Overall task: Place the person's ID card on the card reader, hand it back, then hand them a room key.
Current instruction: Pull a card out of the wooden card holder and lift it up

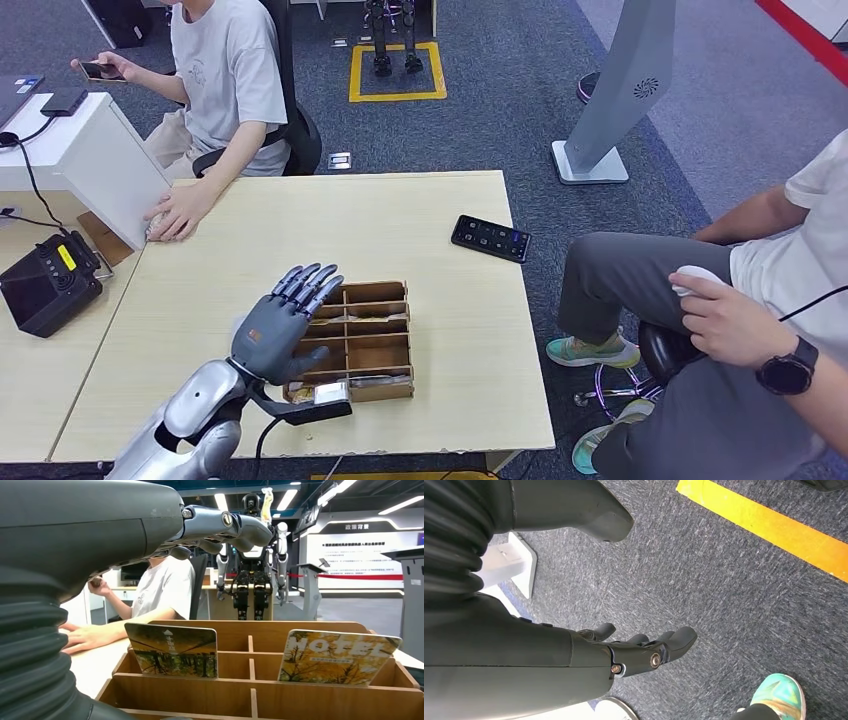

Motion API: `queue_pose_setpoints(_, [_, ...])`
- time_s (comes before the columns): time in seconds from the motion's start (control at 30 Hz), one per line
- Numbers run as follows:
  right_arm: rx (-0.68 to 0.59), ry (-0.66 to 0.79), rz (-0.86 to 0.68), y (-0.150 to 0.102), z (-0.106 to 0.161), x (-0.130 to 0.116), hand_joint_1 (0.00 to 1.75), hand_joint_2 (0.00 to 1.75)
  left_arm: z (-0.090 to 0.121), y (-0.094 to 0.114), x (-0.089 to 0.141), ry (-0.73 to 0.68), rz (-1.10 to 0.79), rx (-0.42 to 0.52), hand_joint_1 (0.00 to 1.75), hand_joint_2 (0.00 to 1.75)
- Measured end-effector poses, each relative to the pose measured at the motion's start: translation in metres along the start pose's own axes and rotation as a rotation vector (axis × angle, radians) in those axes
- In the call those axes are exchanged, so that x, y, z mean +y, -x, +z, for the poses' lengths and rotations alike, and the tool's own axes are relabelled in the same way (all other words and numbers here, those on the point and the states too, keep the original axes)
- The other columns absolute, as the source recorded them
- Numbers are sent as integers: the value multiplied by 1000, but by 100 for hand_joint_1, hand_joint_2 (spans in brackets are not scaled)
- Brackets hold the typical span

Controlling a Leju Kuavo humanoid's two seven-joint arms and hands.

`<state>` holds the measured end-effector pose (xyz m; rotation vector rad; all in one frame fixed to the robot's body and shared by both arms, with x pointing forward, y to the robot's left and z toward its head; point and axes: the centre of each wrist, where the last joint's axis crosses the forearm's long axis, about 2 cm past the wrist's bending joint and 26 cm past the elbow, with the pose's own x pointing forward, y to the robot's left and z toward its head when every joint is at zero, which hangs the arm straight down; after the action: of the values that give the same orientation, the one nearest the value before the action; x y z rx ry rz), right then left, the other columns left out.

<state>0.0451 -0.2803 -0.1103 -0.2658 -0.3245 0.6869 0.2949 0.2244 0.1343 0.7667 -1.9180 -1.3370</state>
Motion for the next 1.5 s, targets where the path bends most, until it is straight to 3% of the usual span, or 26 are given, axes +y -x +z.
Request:
queue_pose_setpoints(0.57, [-15,-1,1,-1,0,1,0,175,1,14,5,-27,-30,69,0,175])
queue_pose_setpoints(1.3, [-15,-2,1,-1,0,1,0,175,2,16,2,6,19,67,2,175])
queue_pose_setpoints(1.43, [-17,-4,0,-2,0,2,0,175,3,15,2,21,25,65,168,175])
queue_pose_setpoints(1.5, [-20,-5,0,-2,0,2,0,175,3,16,1,33,29,65,175,175])
